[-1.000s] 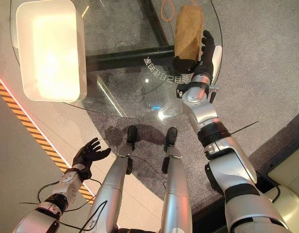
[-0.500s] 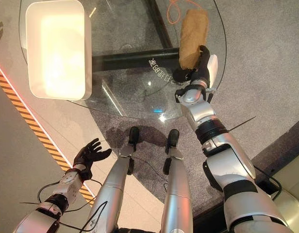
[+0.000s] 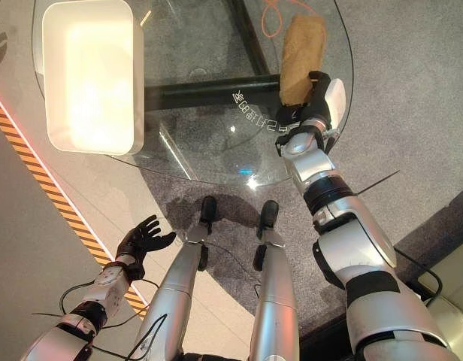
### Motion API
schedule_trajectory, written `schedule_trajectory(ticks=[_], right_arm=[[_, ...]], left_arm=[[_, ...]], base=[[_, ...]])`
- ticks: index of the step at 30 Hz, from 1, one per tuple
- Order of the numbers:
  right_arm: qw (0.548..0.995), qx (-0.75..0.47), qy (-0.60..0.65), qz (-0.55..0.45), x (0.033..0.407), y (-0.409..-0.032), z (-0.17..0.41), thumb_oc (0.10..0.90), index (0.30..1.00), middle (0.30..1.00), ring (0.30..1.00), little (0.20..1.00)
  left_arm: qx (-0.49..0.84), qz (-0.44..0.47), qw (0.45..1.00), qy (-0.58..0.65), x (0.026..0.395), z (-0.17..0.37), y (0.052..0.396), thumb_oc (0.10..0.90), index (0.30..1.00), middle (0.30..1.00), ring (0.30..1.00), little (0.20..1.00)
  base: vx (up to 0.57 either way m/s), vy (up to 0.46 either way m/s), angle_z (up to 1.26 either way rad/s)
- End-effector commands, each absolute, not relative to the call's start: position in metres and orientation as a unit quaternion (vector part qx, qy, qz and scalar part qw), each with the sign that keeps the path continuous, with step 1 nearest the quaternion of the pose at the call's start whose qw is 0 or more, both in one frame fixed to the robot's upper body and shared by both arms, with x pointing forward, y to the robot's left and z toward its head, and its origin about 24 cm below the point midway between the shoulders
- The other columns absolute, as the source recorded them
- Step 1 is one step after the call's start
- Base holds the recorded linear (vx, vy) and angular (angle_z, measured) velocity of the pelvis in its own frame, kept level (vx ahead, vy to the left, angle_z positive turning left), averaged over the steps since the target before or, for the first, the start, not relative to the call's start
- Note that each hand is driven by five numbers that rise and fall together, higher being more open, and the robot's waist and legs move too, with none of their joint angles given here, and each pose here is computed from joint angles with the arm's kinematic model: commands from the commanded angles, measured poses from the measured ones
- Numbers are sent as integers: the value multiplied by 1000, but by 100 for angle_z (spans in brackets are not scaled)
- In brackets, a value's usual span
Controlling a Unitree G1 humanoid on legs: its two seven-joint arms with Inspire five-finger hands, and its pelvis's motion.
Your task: Wipe the table with a cloth and put it in the basket.
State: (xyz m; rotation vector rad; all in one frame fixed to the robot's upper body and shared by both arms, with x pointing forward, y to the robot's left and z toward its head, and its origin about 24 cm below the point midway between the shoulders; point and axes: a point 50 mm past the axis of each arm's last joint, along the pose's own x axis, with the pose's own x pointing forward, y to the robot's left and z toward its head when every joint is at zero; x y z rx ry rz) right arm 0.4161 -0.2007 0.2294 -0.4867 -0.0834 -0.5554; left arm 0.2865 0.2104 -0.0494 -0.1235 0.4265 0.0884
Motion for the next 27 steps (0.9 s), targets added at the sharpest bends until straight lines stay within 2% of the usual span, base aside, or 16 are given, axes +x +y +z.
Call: schedule_trajectory(ticks=[1,21,22,23,24,27], right_arm=[[921,-268,-91,-267,416,-206,260,100,300,300,300,200],[918,-279,-93,-267,416,-210,257,116,314,314,314,216],[918,-279,-93,-268,416,-211,258,295,467,467,467,395],[918,-278,-93,-268,416,-211,258,380,540,540,540,480],[918,-275,-93,-271,416,-212,260,800,900,900,900,900],[918,-266,-100,-278,416,-211,261,800,900,900,900,900]], left_arm=[[-67,52,968,235,269,-65,207,800,900,900,900,900],[-67,50,969,234,269,-64,208,800,900,900,900,900],[-67,50,969,234,270,-64,208,800,900,900,900,900],[-67,49,969,234,270,-64,208,800,900,900,900,900],[-68,48,969,233,270,-64,207,800,900,900,900,900],[-70,46,969,233,270,-64,207,800,900,900,900,900]], base=[[0,0,0],[0,0,0],[0,0,0],[0,0,0],[0,0,0],[0,0,0]])
